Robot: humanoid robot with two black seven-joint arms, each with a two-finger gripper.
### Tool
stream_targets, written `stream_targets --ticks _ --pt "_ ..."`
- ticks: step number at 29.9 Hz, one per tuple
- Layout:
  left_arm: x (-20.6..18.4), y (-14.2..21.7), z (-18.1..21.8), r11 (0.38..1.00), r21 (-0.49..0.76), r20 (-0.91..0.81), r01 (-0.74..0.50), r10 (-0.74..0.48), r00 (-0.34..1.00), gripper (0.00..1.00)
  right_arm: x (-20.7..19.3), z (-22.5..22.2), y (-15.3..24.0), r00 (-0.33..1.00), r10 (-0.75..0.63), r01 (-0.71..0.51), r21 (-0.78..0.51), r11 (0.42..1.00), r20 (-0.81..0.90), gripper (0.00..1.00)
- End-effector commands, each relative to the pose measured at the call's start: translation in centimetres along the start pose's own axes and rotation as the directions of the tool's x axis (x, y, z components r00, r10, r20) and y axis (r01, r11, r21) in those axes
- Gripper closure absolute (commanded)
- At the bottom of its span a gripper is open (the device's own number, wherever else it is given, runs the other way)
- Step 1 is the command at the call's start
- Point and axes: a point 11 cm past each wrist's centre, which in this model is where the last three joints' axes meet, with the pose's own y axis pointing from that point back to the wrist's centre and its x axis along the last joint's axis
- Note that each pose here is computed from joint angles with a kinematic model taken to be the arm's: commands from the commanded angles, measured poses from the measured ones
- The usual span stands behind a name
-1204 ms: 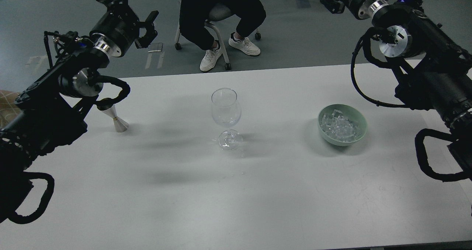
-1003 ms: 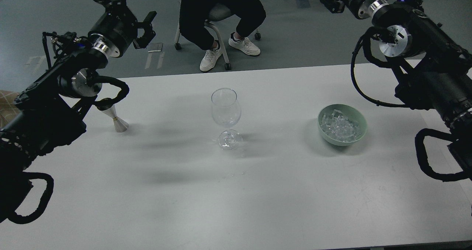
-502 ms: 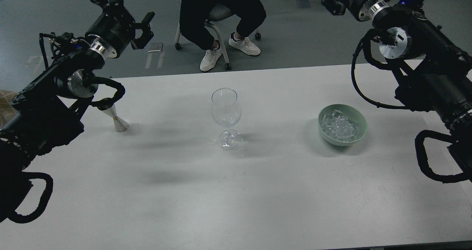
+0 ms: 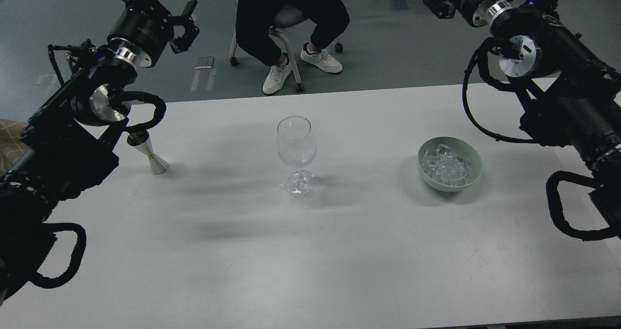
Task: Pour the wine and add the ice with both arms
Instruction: 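Move the left gripper down toward the small metal jigger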
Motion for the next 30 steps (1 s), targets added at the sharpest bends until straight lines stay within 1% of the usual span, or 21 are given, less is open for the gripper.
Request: stream_targets --ticks 1,5,9,11,14,17,19,20,25,27,30 --pt "0.5 0.5 -0.5 1.0 0.003 -0.017 -0.01 0.01 1.0 0.02 -0.2 -0.1 0.0 1.0 -0.006 0.006 0.001 1.0 0.0 0.0" --pt "0.6 1.2 -1.0 1.0 0.001 -0.042 -0.005 0.005 0.999 0.02 0.0 -0.1 0.0 1.0 -0.003 0.003 0.002 1.0 -0.001 0.0" --pt "0.7 2.0 -1.1 1.0 -0.028 -0.112 -0.013 0.009 0.994 0.02 0.5 0.2 0.3 1.0 0.006 -0.006 -0.005 1.0 -0.003 0.0" --pt "0.1 2.1 -1.2 1.0 -0.009 -0.136 -0.008 0.007 0.991 0.02 0.7 0.2 0.4 1.0 0.011 -0.011 -0.005 1.0 -0.004 0.0" --pt "0.5 3.7 -0.7 0.999 0.009 -0.138 -0.031 0.032 0.99 0.02 1.1 0.6 0.7 1.0 0.019 -0.019 -0.011 1.0 -0.002 0.0" --pt "0.4 5.6 -0.5 1.0 -0.003 -0.159 -0.013 0.012 0.987 0.02 1.3 0.7 0.8 1.0 0.021 -0.021 -0.01 1.0 -0.002 0.0" --pt "0.9 7.9 -0.3 1.0 -0.019 -0.181 -0.021 0.017 0.983 0.02 1.4 0.8 0.9 1.0 0.025 -0.025 -0.013 1.0 -0.002 0.0" --pt "1.1 8.5 -0.1 0.999 -0.025 -0.188 -0.027 0.022 0.982 0.02 1.5 0.8 0.9 1.0 0.027 -0.027 -0.013 1.0 -0.003 0.0" --pt "3.5 13.2 -0.6 0.994 -0.018 -0.259 -0.111 0.102 0.96 0.02 1.7 0.7 1.0 1.0 0.029 -0.029 -0.011 1.0 -0.006 0.0" --pt "4.7 15.8 -0.8 0.988 -0.016 -0.296 -0.154 0.143 0.944 0.02 1.9 0.9 1.1 0.999 0.034 -0.034 -0.015 0.999 -0.006 0.0" --pt "5.2 18.1 -1.2 0.983 -0.008 -0.322 -0.181 0.169 0.931 0.02 2.1 1.0 1.2 0.999 0.037 -0.037 -0.017 0.999 -0.006 0.0"
